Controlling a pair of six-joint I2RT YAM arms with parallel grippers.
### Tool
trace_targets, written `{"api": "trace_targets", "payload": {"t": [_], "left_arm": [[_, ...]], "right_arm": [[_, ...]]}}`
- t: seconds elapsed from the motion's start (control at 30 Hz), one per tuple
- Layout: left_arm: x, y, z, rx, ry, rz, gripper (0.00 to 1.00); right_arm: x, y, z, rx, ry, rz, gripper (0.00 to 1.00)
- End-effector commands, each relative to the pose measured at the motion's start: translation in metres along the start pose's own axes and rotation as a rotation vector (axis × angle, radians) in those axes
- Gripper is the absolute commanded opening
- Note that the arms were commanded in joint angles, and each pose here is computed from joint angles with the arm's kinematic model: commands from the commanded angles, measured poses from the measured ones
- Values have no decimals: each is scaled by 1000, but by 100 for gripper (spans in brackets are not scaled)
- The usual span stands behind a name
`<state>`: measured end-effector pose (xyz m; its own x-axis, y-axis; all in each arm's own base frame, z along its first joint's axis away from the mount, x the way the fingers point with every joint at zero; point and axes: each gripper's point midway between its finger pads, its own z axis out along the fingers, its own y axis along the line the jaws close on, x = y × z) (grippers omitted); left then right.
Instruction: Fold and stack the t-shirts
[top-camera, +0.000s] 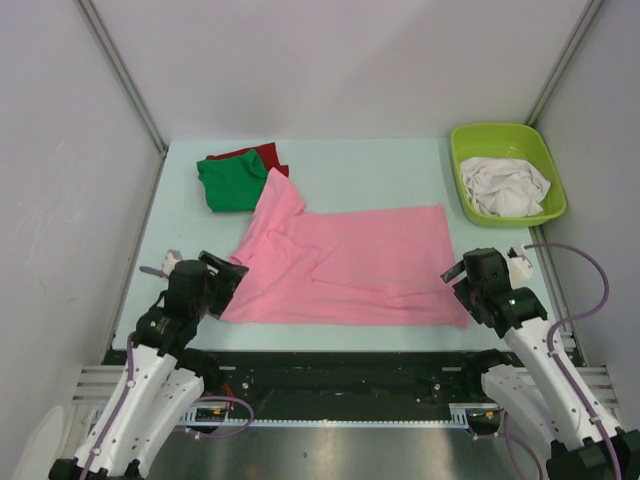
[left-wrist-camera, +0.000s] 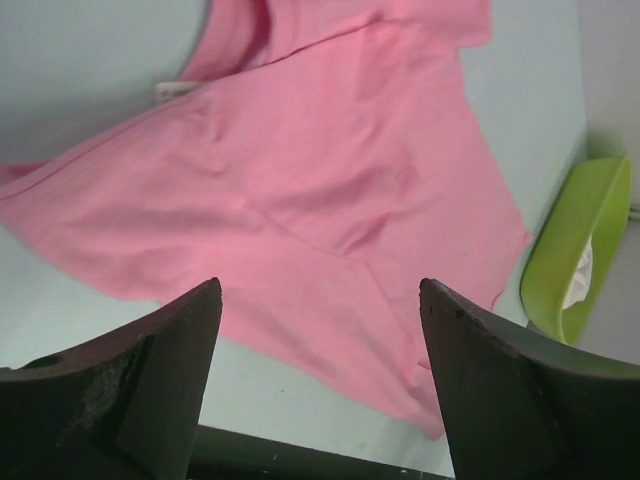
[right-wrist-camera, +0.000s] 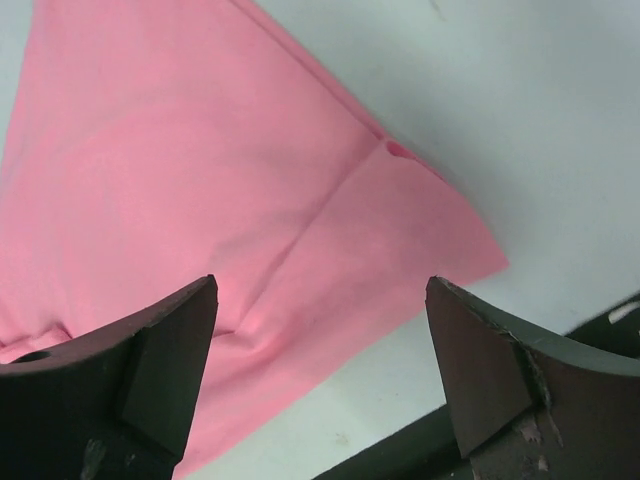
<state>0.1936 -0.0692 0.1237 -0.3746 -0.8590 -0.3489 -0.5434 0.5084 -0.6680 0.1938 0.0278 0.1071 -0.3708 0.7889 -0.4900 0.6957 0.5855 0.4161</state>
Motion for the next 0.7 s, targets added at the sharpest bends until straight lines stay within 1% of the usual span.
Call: {"api": "trace_targets", "payload": {"t": [0.0, 0.03, 0.1, 0.13, 0.2, 0.23, 0.27, 0.33, 0.4, 0.43, 0.5, 0.57, 0.63, 0.67], "left_arm": [[-7, -51, 6, 105, 21, 109, 85], [-10, -62, 10, 139, 12, 122, 85], [-9, -67, 24, 119, 24, 139, 85], [-8, -72, 30, 125, 31, 141, 85], [-4, -70, 44, 91, 49, 155, 85], [-5, -74, 48, 97, 48, 157, 85], [-4, -74, 51, 93, 52, 160, 85], [-1, -73, 61, 79, 68, 170, 85], [0, -74, 65, 74, 74, 179, 85], [1, -72, 69, 61, 81, 186, 85], [1, -71, 72, 58, 86, 197, 85], [2, -67, 76, 43, 90, 198, 84], [2, -66, 79, 42, 89, 194, 85], [5, -60, 82, 31, 95, 192, 84]], "right_arm": [[-17, 40, 3, -87, -65, -171, 90], [-14, 51, 11, -104, -55, -202, 91], [-3, 60, 19, -138, -4, -274, 90], [2, 72, 27, -174, 14, -290, 88], [19, 88, 32, -257, 85, -350, 83], [22, 101, 33, -299, 84, -358, 82], [31, 102, 39, -296, 111, -384, 80], [36, 106, 43, -302, 118, -403, 76], [44, 104, 50, -289, 145, -430, 68], [46, 97, 52, -263, 156, -446, 67], [37, 71, 58, -138, 116, -455, 67], [22, 57, 60, -68, 50, -436, 66], [19, 51, 59, -62, 47, -404, 64], [22, 52, 57, -80, 65, -396, 64]]}}
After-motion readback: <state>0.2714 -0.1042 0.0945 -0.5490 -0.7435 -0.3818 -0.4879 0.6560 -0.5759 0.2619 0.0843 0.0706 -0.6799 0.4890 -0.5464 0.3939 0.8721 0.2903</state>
